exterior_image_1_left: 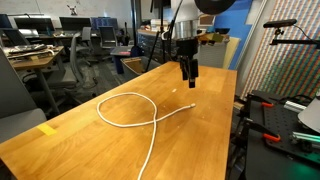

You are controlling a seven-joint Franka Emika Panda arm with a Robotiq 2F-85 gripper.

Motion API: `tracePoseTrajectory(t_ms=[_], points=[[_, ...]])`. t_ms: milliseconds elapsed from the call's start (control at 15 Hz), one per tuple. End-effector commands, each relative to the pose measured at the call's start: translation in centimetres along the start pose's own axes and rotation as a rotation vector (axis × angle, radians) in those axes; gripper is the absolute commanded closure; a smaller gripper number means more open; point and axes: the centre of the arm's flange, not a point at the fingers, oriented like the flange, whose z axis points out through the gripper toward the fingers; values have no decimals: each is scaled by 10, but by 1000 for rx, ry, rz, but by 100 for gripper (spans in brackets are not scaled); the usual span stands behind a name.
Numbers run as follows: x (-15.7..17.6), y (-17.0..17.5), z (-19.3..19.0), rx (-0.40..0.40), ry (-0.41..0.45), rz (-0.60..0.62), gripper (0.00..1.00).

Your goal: Tie a knot using the white rope on the table

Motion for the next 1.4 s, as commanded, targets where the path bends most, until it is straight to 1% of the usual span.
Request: tracePoseTrajectory(t_ms=[0, 67, 133, 200, 267, 333, 400, 533, 733, 867, 933, 1000, 1067, 1200, 1267, 1333], points=[[-1, -5, 4, -65, 7, 9, 0], [1, -4, 13, -99, -11, 16, 0], [2, -1, 27, -141, -48, 22, 0], [1, 2, 38, -166, -88, 31, 0], [0, 4, 47, -170, -123, 38, 0], [1, 6, 53, -170, -137, 50, 0], [2, 7, 60, -137, -175, 54, 0], [6, 9, 77, -99, -207, 62, 0], [22, 12, 94, -72, -212, 73, 0], [34, 15, 103, -56, -216, 84, 5], [39, 17, 108, -55, -219, 93, 3], [43, 19, 113, -51, -227, 99, 5], [46, 20, 118, -50, -236, 103, 28], [48, 21, 124, -49, -249, 110, 31], [48, 23, 124, -50, -258, 114, 37], [48, 24, 121, -50, -264, 118, 46]])
